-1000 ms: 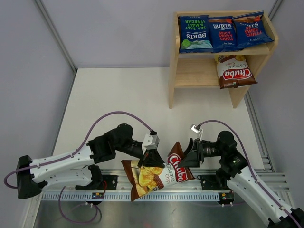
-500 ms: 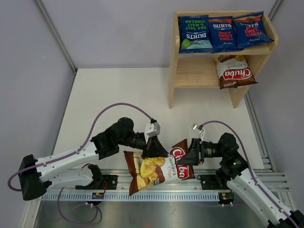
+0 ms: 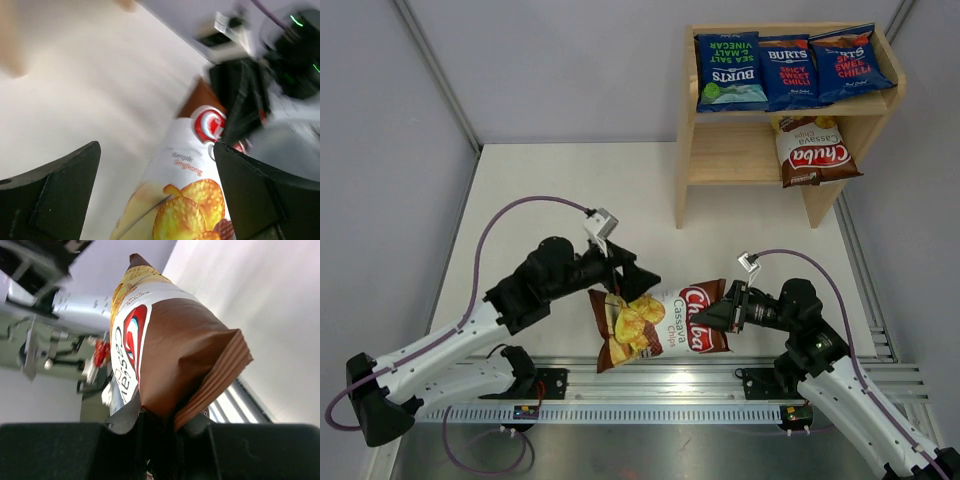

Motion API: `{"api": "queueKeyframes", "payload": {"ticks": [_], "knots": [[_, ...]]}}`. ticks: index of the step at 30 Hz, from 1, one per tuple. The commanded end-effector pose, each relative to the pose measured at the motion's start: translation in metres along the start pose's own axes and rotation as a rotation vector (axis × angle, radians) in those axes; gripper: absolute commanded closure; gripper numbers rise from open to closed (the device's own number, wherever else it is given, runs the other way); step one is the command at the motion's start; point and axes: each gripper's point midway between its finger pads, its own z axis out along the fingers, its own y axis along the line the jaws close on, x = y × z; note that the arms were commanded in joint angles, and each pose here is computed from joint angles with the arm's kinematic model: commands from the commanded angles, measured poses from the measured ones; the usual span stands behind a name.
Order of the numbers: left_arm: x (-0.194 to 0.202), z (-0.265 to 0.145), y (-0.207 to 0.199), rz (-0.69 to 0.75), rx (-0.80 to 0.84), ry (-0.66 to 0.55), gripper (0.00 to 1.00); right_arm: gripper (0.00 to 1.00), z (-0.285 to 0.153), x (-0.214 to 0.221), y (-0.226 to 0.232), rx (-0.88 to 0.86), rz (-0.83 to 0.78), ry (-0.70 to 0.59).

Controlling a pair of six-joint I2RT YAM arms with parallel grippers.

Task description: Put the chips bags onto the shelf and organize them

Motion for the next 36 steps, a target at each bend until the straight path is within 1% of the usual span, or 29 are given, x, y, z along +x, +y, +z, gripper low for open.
{"api": "queueKeyframes", "payload": {"ticks": [1, 2, 3, 4, 5, 6, 7, 8, 9, 10, 11, 13, 14, 16, 17, 19, 20, 24, 28, 32, 36], "knots": [[-0.05, -0.053, 0.078, -0.19, -0.614, -0.175, 0.01, 0.94, -0.002, -0.039, 0.003, 0.106, -0.026, -0.176], [-0.053, -0.075, 0.101, -0.207, -0.781, -0.211, 0.01, 0.94, -0.006, -0.048, 0.009, 0.118, -0.033, -0.213], [-0.055, -0.087, 0.109, -0.249, -0.856, -0.225, 0.01, 0.95, -0.01, -0.056, 0.0, 0.186, -0.013, -0.267], [-0.05, -0.104, 0.114, -0.257, -0.928, -0.192, 0.01, 0.95, -0.014, -0.063, 0.0, 0.216, -0.013, -0.303], [-0.05, -0.113, 0.12, -0.259, -0.976, -0.194, 0.01, 0.96, -0.025, -0.084, 0.007, 0.255, -0.036, -0.409], [-0.05, -0.121, 0.122, -0.262, -0.994, -0.198, 0.01, 0.97, -0.032, -0.088, 0.002, 0.315, -0.027, -0.438], [-0.047, -0.127, 0.123, -0.254, -1.01, -0.181, 0.01, 0.97, -0.039, -0.097, 0.001, 0.364, -0.054, -0.476], [-0.045, -0.13, 0.125, -0.249, -1.022, -0.177, 0.01, 0.98, -0.049, -0.112, 0.012, 0.4, -0.076, -0.527], [-0.045, -0.136, 0.131, -0.251, -1.048, -0.182, 0.01, 0.98, -0.063, -0.122, 0.0, 0.509, -0.068, -0.589], [-0.043, -0.139, 0.134, -0.253, -1.065, -0.172, 0.01, 1.0, -0.071, -0.132, -0.002, 0.558, -0.071, -0.639], [-0.04, -0.137, 0.136, -0.262, -1.056, -0.153, 0.01, 1.0, -0.084, -0.148, 0.002, 0.603, -0.08, -0.72], [-0.038, -0.137, 0.143, -0.269, -1.063, -0.131, 0.01, 1.0, -0.1, -0.159, 0.002, 0.662, -0.06, -0.805], [-0.034, -0.133, 0.143, -0.273, -1.048, -0.113, 0.01, 1.0, -0.118, -0.171, 0.003, 0.714, -0.053, -0.904], [-0.032, -0.128, 0.143, -0.256, -1.027, -0.089, 0.01, 1.0, -0.134, -0.178, 0.012, 0.715, -0.046, -0.99], [-0.03, -0.127, 0.143, -0.253, -1.023, -0.08, 0.01, 1.0, -0.147, -0.186, 0.02, 0.726, -0.04, -1.057], [-0.027, -0.127, 0.144, -0.246, -1.023, -0.063, 0.01, 1.0, -0.162, -0.194, 0.035, 0.724, -0.044, -1.128], [-0.026, -0.127, 0.144, -0.243, -1.019, -0.059, 0.01, 1.0, -0.171, -0.198, 0.035, 0.75, -0.039, -1.171], [-0.022, -0.127, 0.141, -0.226, -1.0, -0.037, 0.01, 1.0, -0.168, -0.217, 0.05, 0.721, -0.054, -1.213], [-0.016, -0.128, 0.14, -0.207, -0.983, -0.011, 0.01, 0.99, -0.155, -0.238, 0.048, 0.711, -0.035, -1.246], [-0.006, -0.127, 0.141, -0.184, -0.974, 0.037, 0.01, 0.99, -0.154, -0.261, 0.052, 0.691, -0.026, -1.344], [0.002, -0.126, 0.142, -0.181, -0.958, 0.044, 0.01, 0.99, -0.149, -0.281, 0.061, 0.662, -0.05, -1.393]]}}
